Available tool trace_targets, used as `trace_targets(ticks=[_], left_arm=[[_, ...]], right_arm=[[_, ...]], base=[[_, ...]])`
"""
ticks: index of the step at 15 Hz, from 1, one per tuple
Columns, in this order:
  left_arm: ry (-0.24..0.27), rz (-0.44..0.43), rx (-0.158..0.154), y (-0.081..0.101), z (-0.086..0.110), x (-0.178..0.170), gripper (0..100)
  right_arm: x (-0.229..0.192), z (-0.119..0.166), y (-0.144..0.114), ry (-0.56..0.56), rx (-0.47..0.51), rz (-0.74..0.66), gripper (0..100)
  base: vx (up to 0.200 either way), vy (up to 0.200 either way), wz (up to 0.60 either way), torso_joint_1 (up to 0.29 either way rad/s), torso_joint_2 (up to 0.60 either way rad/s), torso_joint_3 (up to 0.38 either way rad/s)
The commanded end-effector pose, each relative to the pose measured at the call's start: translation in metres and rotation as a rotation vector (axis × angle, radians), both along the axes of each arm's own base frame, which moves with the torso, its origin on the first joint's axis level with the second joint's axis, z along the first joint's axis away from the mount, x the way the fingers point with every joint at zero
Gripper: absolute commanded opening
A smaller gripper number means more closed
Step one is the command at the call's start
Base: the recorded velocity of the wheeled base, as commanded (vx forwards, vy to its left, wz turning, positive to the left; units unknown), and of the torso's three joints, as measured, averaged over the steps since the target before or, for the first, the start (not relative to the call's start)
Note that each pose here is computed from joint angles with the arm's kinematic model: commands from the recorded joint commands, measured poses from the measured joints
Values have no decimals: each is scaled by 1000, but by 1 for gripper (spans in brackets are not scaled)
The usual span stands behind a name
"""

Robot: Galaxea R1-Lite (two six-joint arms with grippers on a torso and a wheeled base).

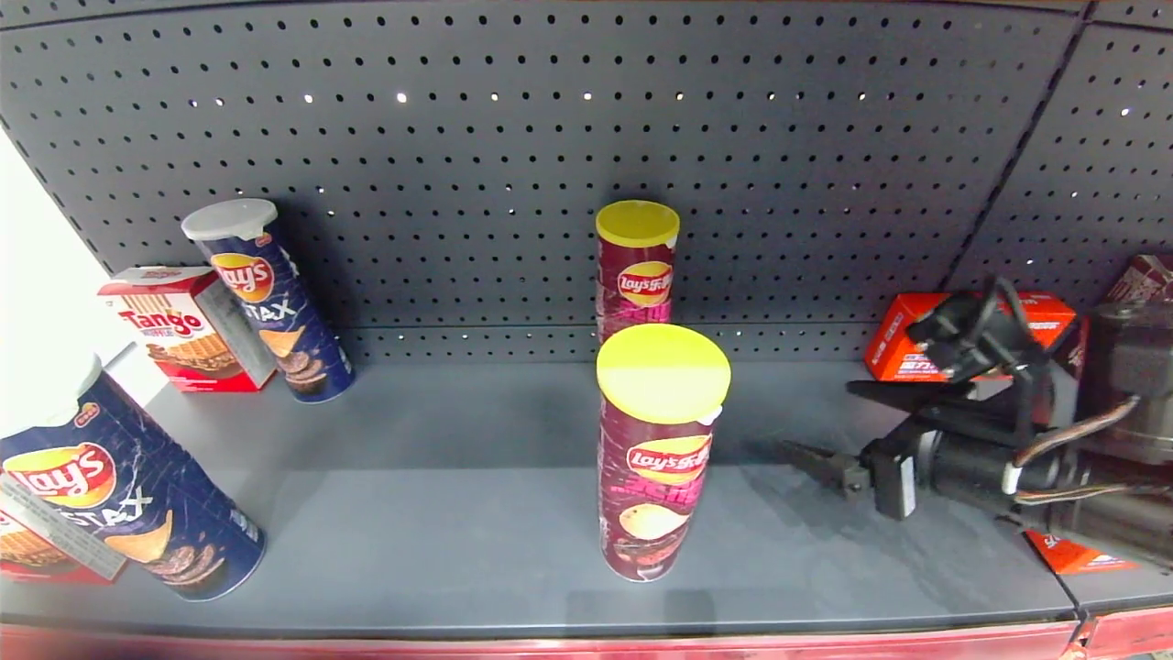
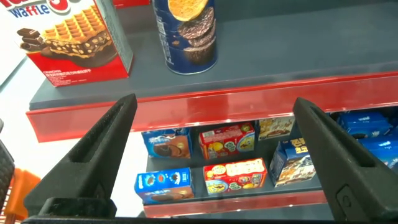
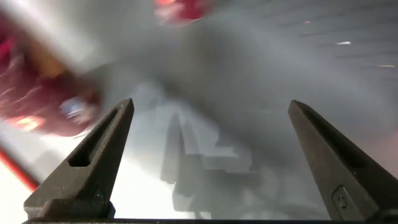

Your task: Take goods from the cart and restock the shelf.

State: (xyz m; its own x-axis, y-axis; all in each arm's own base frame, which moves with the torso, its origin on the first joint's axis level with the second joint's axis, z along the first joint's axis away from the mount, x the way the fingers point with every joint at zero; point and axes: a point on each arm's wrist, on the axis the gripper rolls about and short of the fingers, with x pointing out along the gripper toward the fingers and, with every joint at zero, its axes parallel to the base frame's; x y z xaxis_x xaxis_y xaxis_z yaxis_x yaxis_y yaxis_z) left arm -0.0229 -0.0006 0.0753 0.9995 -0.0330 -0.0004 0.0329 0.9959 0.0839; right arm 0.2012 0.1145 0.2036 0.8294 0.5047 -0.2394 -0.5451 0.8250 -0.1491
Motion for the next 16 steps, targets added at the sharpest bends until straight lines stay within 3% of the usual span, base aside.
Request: trace_targets(ticks=[1,4,6,8,14,16], left_arm=[[1,-2,0,0,0,0,100],[3,-2,0,0,0,0,100],[3,-4,2,0,0,0,100],[3,-7,2,0,0,0,100],[3,-27,2,-1,0,0,100],[3,-47,2,-1,0,0,100]], right_arm=[[-43,28,-50,-155,67,-158,100],[-98,20,-86,-237,85,-311,100],[-141,-15,-102,-263,88,-395,100],[-165,-50,-108,-263,84,-417,100],[-215,-107,-121,-304,101,-484,100],[-216,-111,-121,-271,138,-496,100]], base=[[0,0,0,0,0,0],[0,0,0,0,0,0],[0,0,0,0,0,0],[0,0,0,0,0,0],[0,0,0,0,0,0],[0,0,0,0,0,0]])
